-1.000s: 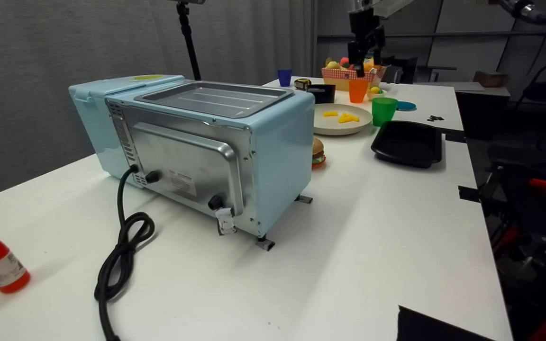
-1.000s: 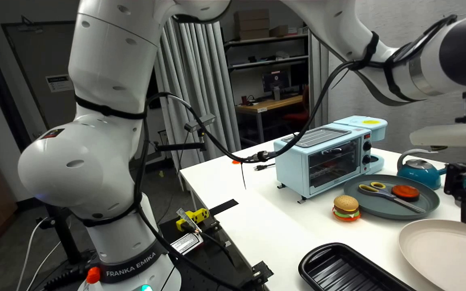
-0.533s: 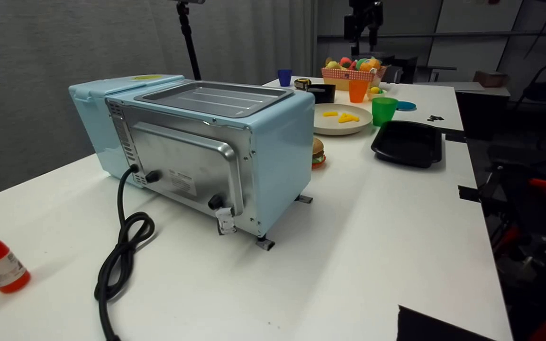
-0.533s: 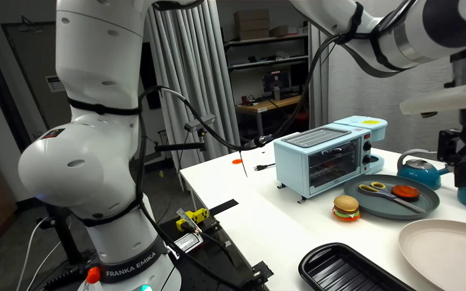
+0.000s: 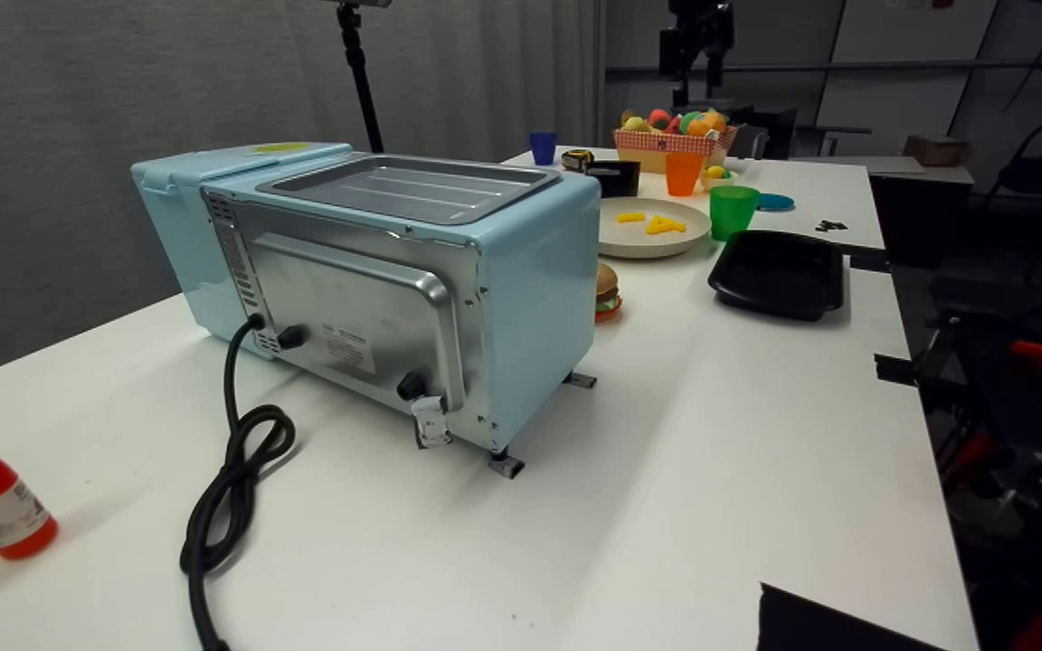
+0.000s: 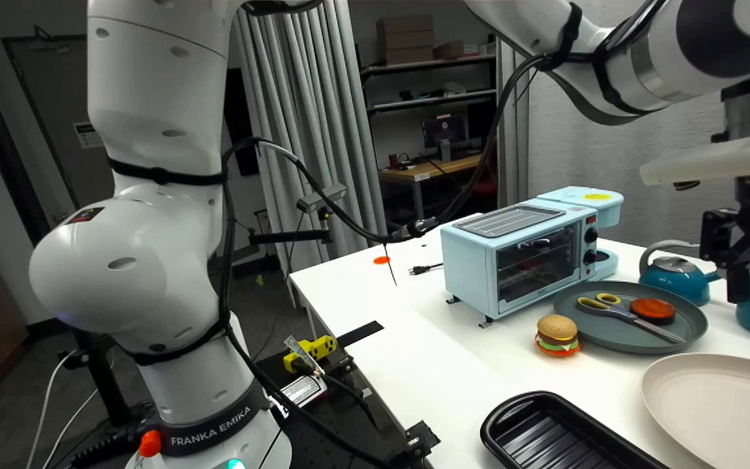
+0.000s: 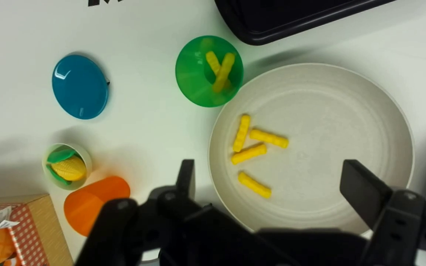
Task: Pick up two fries from the plate and place them in the green cup.
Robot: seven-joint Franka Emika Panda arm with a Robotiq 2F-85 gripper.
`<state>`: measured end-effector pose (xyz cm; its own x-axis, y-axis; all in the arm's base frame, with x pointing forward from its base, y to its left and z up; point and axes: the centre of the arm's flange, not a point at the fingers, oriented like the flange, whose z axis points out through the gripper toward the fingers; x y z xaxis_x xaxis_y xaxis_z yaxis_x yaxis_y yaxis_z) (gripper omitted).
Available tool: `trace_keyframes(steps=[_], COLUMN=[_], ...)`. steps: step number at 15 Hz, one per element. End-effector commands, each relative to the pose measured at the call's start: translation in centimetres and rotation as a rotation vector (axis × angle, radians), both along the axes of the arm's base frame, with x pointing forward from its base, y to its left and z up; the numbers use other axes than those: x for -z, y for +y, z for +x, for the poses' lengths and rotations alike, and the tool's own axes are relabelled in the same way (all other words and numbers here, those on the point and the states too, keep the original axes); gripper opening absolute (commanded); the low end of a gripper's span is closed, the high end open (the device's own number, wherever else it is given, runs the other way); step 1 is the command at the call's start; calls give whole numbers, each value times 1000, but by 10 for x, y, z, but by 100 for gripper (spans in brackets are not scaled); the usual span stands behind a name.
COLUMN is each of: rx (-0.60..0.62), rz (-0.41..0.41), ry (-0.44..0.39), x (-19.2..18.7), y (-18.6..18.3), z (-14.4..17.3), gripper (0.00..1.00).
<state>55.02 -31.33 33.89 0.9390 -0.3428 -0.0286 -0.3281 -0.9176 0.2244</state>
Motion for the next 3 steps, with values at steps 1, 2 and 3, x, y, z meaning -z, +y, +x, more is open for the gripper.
trace_keyframes(steps=[1, 2, 3], rx=[0, 0, 0], rz=[0, 0, 1], ry=[0, 1, 1], x=[0, 0, 0], y=[0, 0, 0], z=[0, 0, 0], gripper=[100, 100, 100])
